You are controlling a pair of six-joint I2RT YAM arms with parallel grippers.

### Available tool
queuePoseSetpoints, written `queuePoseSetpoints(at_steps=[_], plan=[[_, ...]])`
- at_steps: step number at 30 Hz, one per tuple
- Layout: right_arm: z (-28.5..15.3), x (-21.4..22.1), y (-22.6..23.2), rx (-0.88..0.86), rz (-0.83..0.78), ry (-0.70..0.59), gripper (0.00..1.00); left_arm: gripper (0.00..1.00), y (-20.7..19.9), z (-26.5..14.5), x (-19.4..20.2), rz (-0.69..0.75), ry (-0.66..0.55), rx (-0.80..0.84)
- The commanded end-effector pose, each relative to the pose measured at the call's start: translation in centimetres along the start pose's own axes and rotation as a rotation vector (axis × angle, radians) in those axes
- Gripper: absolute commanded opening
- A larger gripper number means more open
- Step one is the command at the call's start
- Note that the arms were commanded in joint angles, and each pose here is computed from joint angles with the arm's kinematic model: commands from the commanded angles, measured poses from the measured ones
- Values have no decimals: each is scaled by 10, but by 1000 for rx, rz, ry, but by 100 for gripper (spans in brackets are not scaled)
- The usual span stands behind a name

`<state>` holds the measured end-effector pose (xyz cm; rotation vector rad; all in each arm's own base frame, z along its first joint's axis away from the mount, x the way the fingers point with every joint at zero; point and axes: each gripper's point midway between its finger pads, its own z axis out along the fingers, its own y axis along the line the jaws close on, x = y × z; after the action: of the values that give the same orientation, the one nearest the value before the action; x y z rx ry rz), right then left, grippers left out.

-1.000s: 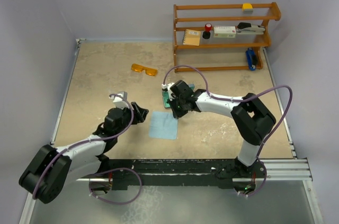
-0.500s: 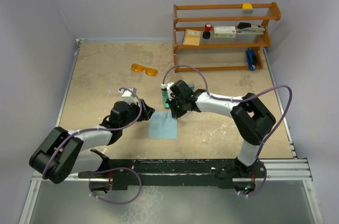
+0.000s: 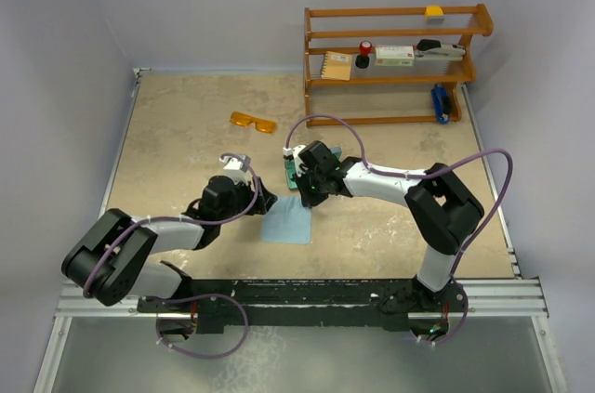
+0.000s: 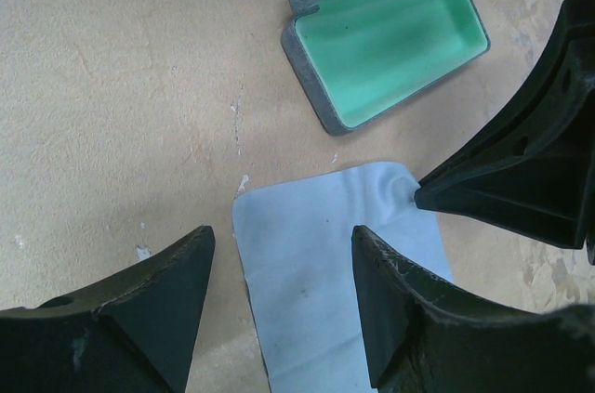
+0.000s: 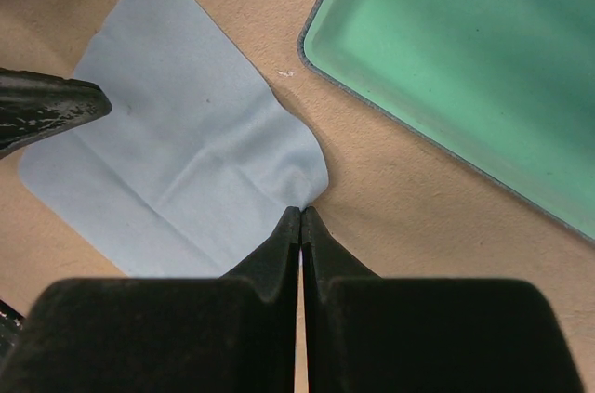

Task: Organize the sunglasses
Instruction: Move the glasses cleaning cloth to the center of the board.

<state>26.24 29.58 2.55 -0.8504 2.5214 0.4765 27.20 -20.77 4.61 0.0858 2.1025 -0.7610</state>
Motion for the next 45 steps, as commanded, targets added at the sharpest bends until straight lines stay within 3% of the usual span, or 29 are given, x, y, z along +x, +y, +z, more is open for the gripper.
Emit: queuePoseSetpoints(at_steps=[1,33,45], plan=[[-12,-13,0,-5,5,-59,0,58,-12,9,-16,39,-31,36],[-12,-12,-1,-17,26,-66,0,47,-11,21,8,63,54,17],[-12,-10,-2,-17,28,-62,0,29,-4,22,2,63,26,-27]])
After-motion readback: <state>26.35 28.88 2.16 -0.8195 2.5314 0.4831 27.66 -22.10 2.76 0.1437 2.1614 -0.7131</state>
